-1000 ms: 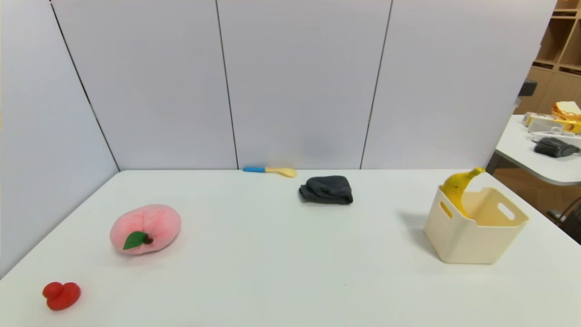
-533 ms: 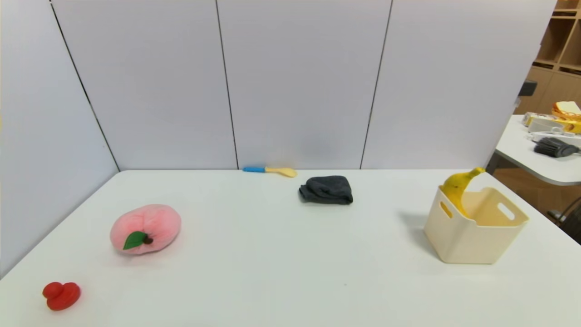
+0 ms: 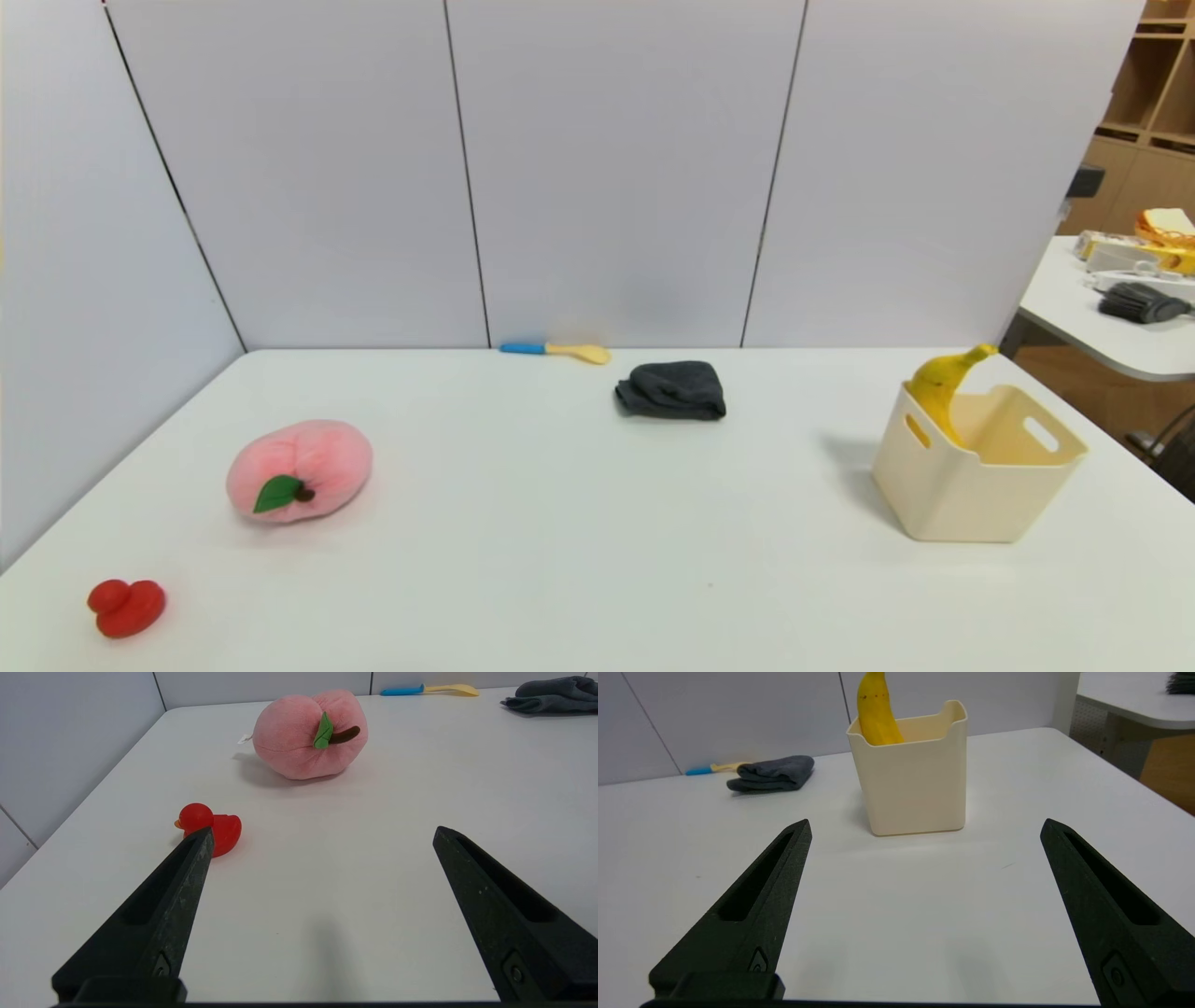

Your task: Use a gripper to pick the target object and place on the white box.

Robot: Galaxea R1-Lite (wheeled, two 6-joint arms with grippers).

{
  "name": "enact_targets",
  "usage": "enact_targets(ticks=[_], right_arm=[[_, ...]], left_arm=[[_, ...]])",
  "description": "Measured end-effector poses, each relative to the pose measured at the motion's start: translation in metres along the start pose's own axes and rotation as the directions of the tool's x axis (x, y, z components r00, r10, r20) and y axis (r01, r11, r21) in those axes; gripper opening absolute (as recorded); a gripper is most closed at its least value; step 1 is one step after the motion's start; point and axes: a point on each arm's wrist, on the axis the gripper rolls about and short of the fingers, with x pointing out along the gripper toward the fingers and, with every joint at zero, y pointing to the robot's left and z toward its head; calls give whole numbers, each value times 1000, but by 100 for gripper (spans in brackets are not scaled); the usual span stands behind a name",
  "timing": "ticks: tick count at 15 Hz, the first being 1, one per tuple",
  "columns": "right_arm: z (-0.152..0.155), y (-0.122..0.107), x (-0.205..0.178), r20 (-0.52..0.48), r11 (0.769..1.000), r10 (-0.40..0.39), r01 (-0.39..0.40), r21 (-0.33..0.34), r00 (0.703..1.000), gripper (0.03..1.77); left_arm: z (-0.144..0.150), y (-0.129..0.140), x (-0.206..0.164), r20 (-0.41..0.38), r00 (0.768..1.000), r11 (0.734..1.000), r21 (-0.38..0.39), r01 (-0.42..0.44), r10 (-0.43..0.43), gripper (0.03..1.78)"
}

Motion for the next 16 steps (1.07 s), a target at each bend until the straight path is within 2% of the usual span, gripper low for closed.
enact_targets(ticks=[2,4,8,16], right_arm=[[-4,-1,0,-34,996,-18,15,-90,999,169],[-5,-1,0,-48,991,-11,4,-132,999,169],[-5,-1,0,-48,995,-11,6,-101,999,169],[-5,-1,0,-48,995,-11,7,-98,999,169]], left_arm=[[0,0,0,0,1000,1000,0,0,0,169],[0,0,0,0,1000,1000,0,0,0,169],[0,0,0,0,1000,1000,0,0,0,169],[0,0,0,0,1000,1000,0,0,0,169]])
